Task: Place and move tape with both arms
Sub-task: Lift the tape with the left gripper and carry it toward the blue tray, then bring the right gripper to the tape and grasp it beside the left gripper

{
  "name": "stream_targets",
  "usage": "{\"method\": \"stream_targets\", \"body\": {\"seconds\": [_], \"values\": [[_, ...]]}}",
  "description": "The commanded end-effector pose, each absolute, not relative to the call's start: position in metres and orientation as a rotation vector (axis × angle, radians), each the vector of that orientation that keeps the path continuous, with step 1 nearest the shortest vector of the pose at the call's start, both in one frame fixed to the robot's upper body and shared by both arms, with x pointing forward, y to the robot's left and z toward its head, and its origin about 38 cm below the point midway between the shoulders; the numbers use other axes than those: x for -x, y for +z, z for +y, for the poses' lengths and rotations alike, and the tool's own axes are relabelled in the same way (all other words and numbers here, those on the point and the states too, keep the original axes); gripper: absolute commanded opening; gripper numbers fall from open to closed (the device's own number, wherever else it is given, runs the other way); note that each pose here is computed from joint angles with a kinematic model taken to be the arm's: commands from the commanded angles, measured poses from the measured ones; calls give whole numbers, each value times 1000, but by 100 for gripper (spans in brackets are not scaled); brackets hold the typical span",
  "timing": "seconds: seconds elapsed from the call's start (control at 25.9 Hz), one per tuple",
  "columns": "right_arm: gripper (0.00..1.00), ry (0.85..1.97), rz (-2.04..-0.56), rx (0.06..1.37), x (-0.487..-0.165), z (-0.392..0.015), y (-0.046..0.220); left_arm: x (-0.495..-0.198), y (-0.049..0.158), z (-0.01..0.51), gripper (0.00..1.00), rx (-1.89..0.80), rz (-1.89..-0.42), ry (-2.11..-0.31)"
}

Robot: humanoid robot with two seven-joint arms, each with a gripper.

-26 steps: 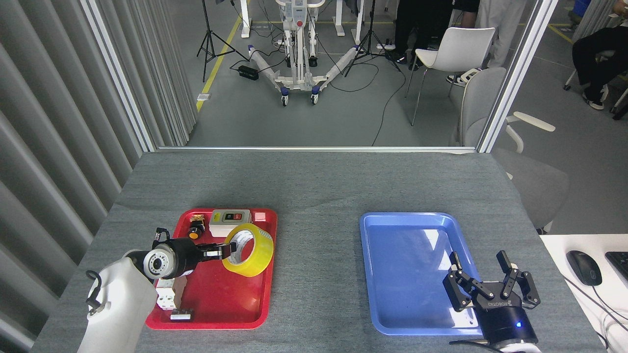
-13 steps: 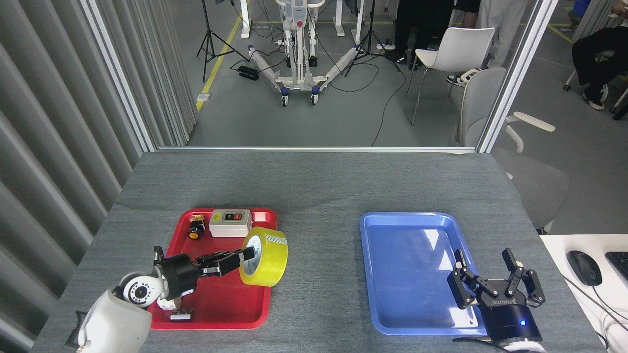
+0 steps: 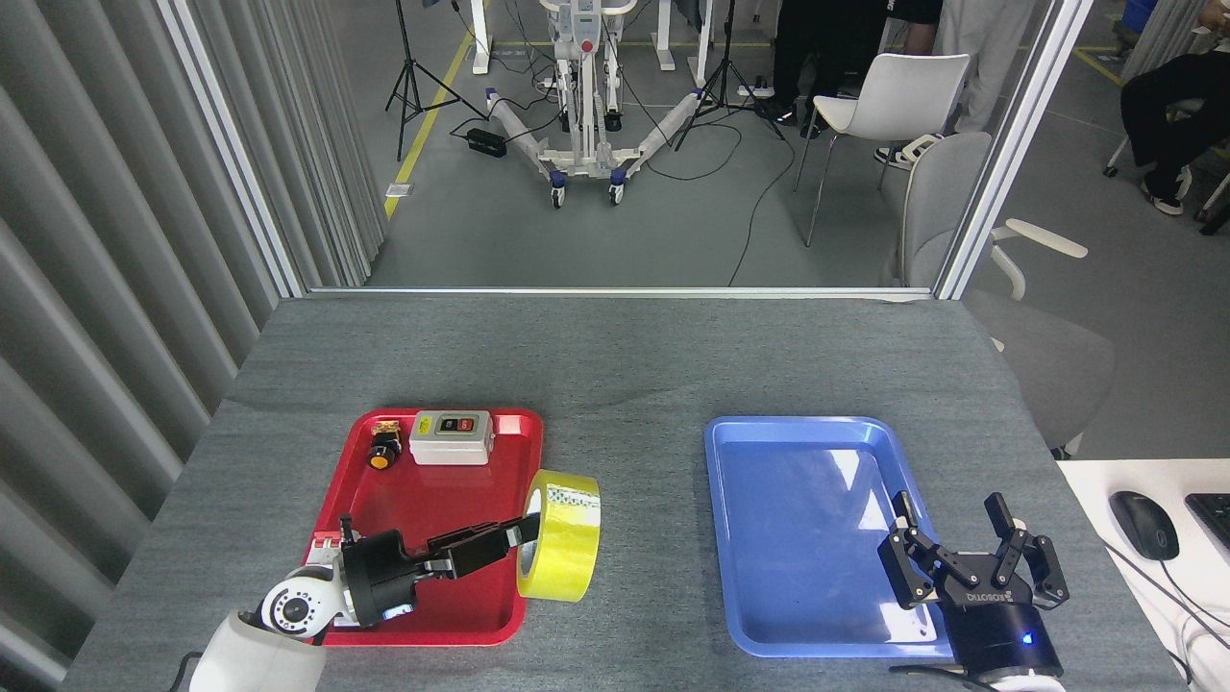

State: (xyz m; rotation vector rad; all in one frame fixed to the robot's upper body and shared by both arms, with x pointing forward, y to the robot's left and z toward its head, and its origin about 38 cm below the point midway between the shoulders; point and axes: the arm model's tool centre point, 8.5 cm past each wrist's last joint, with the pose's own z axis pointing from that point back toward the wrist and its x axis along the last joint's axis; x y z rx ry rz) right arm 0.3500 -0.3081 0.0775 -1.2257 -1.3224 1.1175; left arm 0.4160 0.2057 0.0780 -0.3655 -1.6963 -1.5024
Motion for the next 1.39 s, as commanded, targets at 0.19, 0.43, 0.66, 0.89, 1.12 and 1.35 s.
{"method": "stream_targets", "body": {"seconds": [0.19, 0.43, 0.66, 0.89, 1.12, 1.35], "values": [[100, 755, -1660, 740, -361, -324, 86, -394, 65, 156, 4, 534, -1736, -1484], [100, 911, -1743, 469, -368, -322, 81, -384, 56, 135, 4, 600, -1706, -1518], [100, 1139, -1835, 222, -349, -292, 62, -381, 44, 111, 4, 615, -1655, -1563], [100, 1197, -1881, -32, -323, -251, 47, -379, 41, 98, 4, 606, -1628, -1613], [100, 1205, -1827, -113, -295, -239, 25, -381, 42, 99, 5, 602, -1628, -1614], [100, 1213, -1803, -142, -284, -235, 17, -382, 43, 99, 6, 596, -1632, -1615]]}}
